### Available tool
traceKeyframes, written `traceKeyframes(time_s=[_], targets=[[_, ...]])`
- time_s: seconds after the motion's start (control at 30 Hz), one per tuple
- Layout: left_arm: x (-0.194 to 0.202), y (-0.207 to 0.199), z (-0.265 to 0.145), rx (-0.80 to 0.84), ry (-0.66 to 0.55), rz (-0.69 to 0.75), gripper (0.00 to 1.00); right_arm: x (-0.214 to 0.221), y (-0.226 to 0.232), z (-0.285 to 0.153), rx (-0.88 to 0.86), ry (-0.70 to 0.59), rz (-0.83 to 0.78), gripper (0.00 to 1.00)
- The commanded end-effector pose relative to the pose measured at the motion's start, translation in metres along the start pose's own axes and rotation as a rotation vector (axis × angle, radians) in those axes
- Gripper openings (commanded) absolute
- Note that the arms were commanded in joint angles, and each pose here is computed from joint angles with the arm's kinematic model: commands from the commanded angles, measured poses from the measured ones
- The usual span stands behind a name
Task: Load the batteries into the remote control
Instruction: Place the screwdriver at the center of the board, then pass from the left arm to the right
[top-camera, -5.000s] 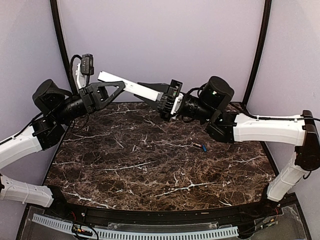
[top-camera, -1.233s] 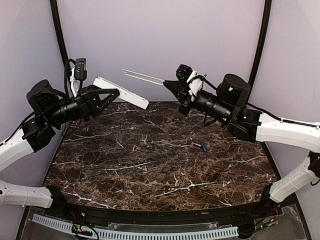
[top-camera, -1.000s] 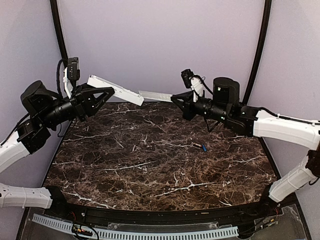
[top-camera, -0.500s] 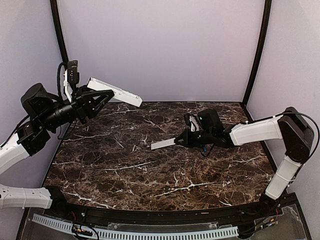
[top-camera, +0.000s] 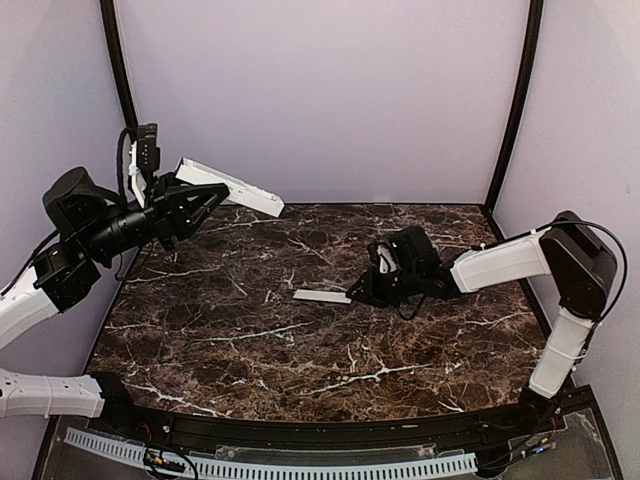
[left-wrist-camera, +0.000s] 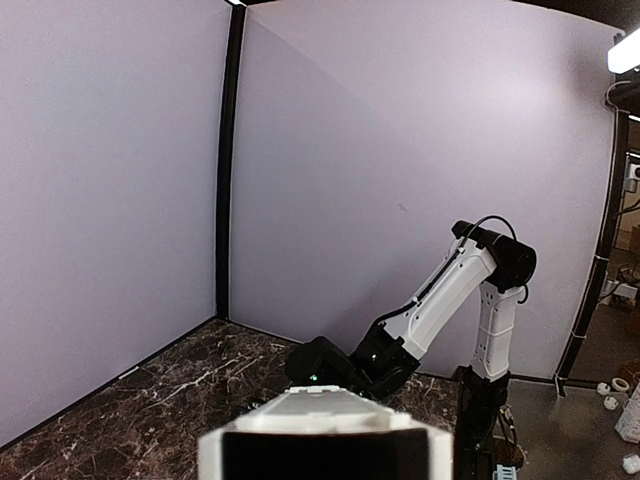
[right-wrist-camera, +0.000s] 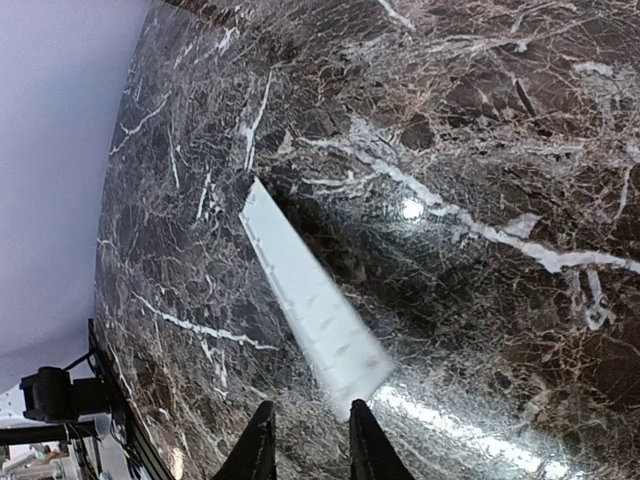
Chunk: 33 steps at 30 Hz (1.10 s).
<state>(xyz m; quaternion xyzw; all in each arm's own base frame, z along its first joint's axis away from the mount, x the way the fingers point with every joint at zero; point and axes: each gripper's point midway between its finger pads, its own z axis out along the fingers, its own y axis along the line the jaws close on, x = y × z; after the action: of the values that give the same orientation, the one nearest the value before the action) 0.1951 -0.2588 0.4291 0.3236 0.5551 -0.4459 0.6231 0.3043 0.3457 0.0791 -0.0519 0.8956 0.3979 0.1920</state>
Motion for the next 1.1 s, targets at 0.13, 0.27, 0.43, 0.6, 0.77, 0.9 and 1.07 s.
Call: traceKeyframes(time_s=[0.13,0.27,0.43,0.6,0.77,0.9,1.07], targets=[[-0.001,-0.007,-0.003,0.030,-0.002,0.034,0.00,-0.010,-0.004,-0.007,0.069,-0.007,-0.027,0.30],[0.002,-0.009,-0.003,0.043,0.011,0.053,0.00,-0.028,0.028,-0.028,0.017,-0.061,-0.159,0.37],[0.012,-0.026,-0.007,0.140,0.046,0.115,0.00,-0.026,0.189,-0.119,-0.426,-0.294,-0.804,0.69],[0.024,-0.054,-0.016,0.302,0.054,0.203,0.00,0.004,0.282,-0.204,-0.744,-0.435,-1.207,0.91],[0.029,-0.069,-0.025,0.384,0.021,0.256,0.00,0.024,0.328,-0.213,-0.828,-0.431,-1.370,0.90],[0.032,-0.073,-0.027,0.405,0.029,0.282,0.00,0.029,0.343,-0.191,-0.744,-0.414,-1.437,0.86],[0.037,-0.071,-0.025,0.398,0.036,0.292,0.00,0.038,0.347,-0.170,-0.678,-0.311,-1.450,0.79]])
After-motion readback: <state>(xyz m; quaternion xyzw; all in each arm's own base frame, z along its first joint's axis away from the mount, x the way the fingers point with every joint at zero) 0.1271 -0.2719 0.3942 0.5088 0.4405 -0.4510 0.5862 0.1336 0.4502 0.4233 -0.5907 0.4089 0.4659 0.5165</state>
